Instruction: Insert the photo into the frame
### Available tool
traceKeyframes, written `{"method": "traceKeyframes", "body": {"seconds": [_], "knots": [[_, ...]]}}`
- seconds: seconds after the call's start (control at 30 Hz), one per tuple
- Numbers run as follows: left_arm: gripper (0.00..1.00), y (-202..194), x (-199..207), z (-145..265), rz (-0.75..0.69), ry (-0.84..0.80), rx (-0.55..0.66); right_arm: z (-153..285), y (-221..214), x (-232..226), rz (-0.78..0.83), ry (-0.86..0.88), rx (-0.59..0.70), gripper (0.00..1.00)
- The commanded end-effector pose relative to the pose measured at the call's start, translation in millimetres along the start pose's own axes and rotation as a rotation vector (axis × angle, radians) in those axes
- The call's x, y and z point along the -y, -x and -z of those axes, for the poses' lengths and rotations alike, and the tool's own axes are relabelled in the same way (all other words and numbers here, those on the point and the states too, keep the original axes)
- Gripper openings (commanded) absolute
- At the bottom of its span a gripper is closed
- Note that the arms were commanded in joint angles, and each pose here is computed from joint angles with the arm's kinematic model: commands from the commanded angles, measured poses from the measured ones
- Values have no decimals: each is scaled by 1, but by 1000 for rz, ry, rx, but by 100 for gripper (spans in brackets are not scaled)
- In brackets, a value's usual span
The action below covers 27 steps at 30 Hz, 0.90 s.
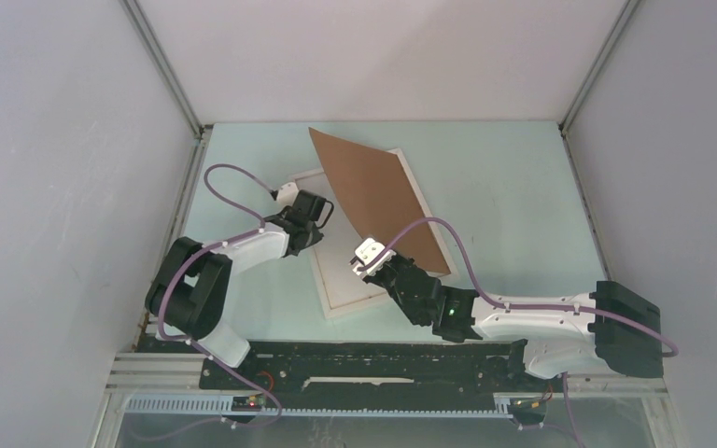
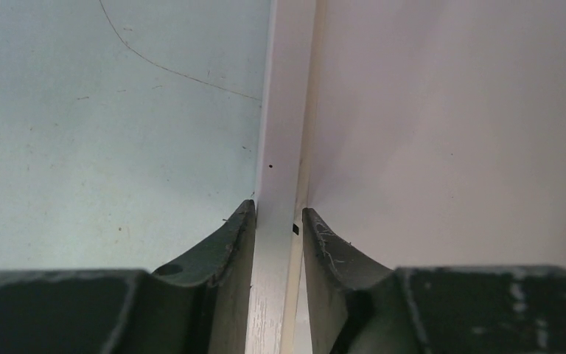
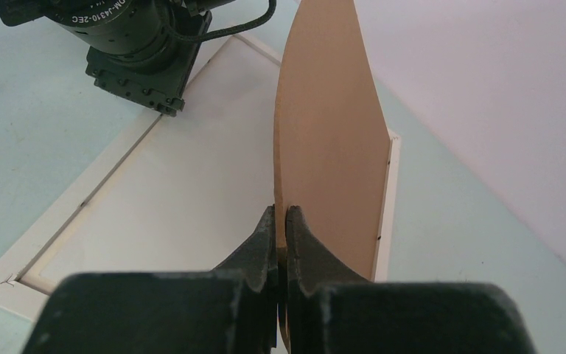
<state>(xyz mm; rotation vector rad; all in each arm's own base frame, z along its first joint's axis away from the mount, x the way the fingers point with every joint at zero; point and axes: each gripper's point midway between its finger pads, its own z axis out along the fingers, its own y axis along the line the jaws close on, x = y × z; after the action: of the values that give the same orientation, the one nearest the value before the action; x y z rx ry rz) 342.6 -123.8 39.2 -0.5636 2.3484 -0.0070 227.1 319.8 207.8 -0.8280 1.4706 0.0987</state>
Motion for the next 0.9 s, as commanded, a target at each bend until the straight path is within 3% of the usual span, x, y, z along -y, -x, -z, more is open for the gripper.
{"method": "traceKeyframes", "body": {"seconds": [0.0,0.43,0.77,0.87], "knots": [[30,11,7,2,30,-14,43,5,-19,-22,-151,65,-53,0],[48,0,1,-2,32,-5,22,5,-20,-22,-148,65,-57,0],[46,-3,-6,0,9,7,16,4,-19,-23,-155,66,-53,0],[42,-5,-7,-2,4,14,14,4,-19,-23,-154,68,-51,0]]}}
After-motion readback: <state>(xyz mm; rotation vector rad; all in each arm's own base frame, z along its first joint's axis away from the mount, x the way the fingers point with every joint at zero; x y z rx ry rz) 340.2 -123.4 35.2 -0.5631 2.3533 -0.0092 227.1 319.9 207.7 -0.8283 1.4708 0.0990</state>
